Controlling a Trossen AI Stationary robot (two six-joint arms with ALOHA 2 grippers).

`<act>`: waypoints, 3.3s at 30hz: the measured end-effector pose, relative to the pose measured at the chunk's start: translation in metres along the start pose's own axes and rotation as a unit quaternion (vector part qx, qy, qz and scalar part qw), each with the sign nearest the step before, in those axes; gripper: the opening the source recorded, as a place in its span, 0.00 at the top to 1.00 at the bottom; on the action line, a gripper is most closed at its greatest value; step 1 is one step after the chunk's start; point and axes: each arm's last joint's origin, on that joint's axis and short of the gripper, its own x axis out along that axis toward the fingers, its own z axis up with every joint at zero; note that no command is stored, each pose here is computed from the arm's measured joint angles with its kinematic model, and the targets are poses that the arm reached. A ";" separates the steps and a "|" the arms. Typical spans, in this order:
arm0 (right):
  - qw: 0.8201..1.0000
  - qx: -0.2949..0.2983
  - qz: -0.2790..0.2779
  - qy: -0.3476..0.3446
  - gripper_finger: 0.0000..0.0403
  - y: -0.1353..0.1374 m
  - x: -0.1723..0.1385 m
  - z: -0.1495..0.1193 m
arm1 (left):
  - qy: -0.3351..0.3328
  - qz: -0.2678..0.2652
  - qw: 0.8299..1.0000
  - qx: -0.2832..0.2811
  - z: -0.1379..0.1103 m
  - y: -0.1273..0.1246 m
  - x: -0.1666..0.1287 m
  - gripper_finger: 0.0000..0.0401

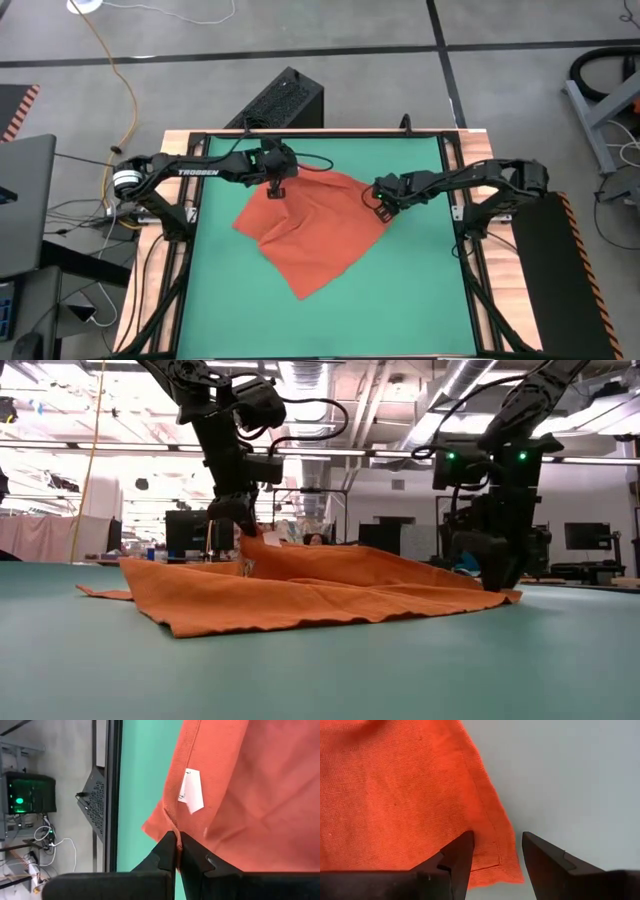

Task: Roll towel
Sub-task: Roll the orange towel

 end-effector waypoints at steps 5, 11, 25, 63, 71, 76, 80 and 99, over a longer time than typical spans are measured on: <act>0.999 0.012 0.034 0.027 0.59 0.000 0.000 -0.001 | 0.002 0.002 1.000 0.001 0.000 0.000 0.000 1.00; 0.999 0.027 0.035 0.030 0.94 0.002 0.000 -0.002 | 0.003 0.004 1.000 -0.002 0.000 0.000 0.000 1.00; 0.995 -0.020 -0.053 -0.081 0.99 0.040 -0.069 0.016 | -0.051 0.018 0.994 -0.098 -0.020 0.007 -0.100 1.00; 0.903 -0.109 0.094 -0.405 1.00 0.043 -0.364 -0.037 | -0.477 -0.195 0.774 -0.368 -0.058 0.045 -0.352 1.00; 0.946 -0.097 0.029 -0.309 1.00 0.033 -0.329 0.011 | -0.350 -0.064 0.821 -0.446 -0.078 0.053 -0.320 1.00; 0.966 -0.092 -0.046 -0.238 1.00 0.039 -0.281 0.035 | -0.270 -0.015 0.850 -0.453 -0.086 0.038 -0.289 1.00; 0.970 -0.094 -0.082 -0.210 1.00 0.044 -0.249 0.041 | -0.232 0.024 0.870 -0.435 -0.086 0.022 -0.261 1.00; 0.976 -0.123 -0.029 -0.179 1.00 0.073 -0.179 0.034 | -0.125 0.025 0.926 -0.356 -0.096 -0.038 -0.163 1.00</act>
